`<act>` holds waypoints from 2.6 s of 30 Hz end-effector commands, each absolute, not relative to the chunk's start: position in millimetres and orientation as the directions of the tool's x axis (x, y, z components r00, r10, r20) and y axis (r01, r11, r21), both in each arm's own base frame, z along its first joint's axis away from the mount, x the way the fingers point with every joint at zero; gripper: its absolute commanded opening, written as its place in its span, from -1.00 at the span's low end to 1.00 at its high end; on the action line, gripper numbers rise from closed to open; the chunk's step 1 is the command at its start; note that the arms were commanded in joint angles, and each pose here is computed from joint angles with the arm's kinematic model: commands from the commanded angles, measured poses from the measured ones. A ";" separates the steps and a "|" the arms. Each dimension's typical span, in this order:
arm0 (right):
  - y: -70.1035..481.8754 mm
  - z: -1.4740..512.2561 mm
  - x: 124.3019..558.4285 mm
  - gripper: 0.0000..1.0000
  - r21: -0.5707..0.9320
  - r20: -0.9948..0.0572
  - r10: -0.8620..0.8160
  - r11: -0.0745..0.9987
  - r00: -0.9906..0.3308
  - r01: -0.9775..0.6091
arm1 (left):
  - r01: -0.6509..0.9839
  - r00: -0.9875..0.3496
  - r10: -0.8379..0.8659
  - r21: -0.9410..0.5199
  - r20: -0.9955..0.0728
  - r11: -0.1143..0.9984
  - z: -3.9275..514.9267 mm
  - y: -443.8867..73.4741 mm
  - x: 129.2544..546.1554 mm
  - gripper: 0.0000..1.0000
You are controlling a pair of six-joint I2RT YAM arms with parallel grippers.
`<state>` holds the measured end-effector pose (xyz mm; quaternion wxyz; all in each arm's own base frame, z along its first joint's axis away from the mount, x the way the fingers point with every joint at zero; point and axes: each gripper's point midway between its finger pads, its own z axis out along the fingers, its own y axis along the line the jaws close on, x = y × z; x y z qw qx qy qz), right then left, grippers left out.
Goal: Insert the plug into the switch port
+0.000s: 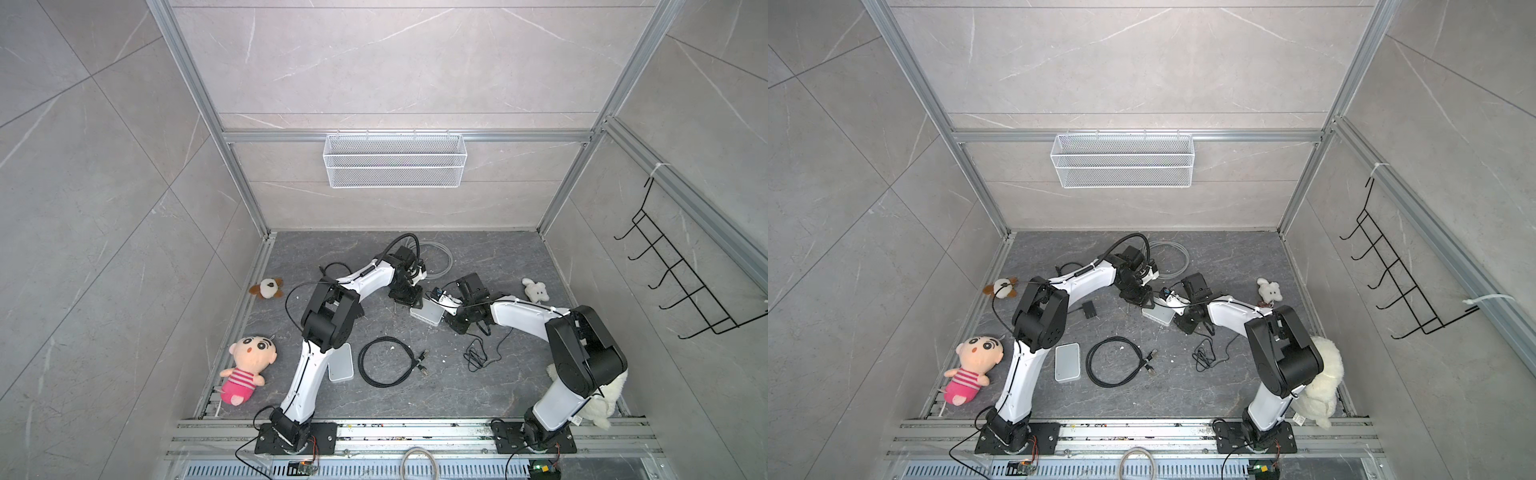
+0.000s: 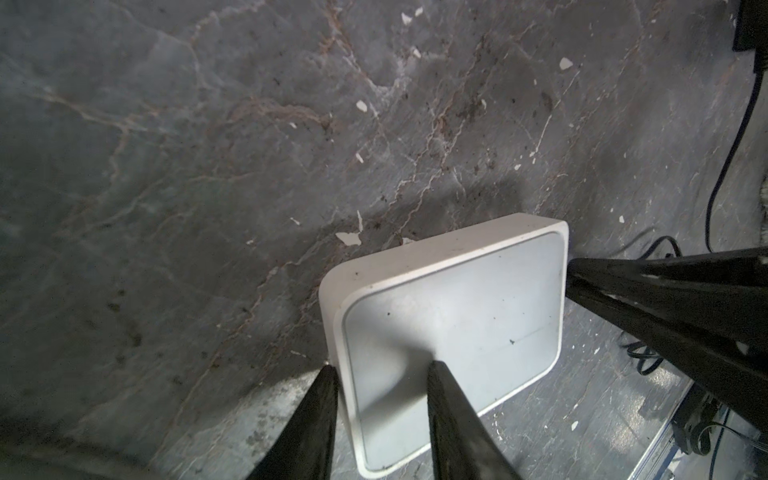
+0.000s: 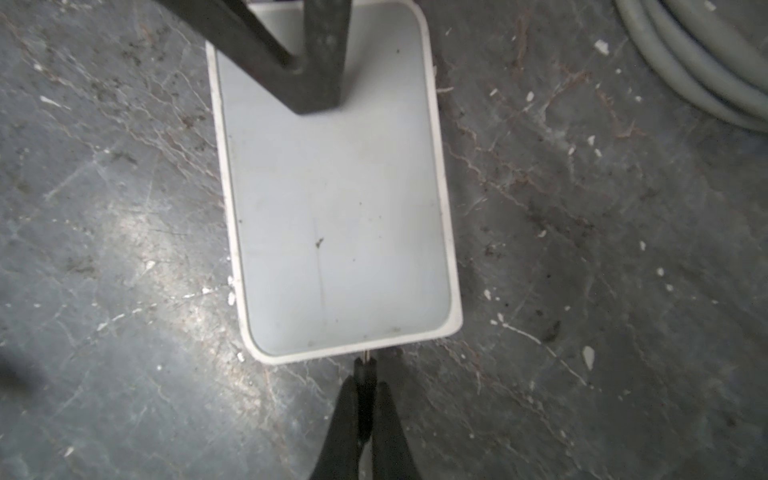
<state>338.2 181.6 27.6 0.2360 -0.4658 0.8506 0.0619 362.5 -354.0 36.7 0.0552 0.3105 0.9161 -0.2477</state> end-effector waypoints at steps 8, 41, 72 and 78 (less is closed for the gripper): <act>240.3 89.1 370.9 -0.91 -0.251 -0.674 -0.685 0.566 -0.278 -0.785 | 0.635 -0.718 0.674 -0.556 -0.170 0.536 23.8 -369.6 314.2 -0.22; 267.0 94.8 376.5 -0.89 -0.307 -0.713 -0.700 0.365 -0.041 -0.879 | 0.690 -0.641 0.727 -0.600 -0.246 0.406 55.6 -370.4 319.2 -0.21; 320.3 152.1 385.4 -0.84 -0.263 -0.904 -0.421 0.411 0.074 -0.873 | 0.682 -0.536 0.780 -0.711 -0.323 0.174 75.5 -402.6 267.0 -0.24; 328.7 134.8 374.7 -0.80 -0.248 -0.879 -0.472 0.327 0.069 -0.912 | 0.715 -0.511 0.798 -0.672 -0.318 0.190 67.2 -397.1 270.8 -0.24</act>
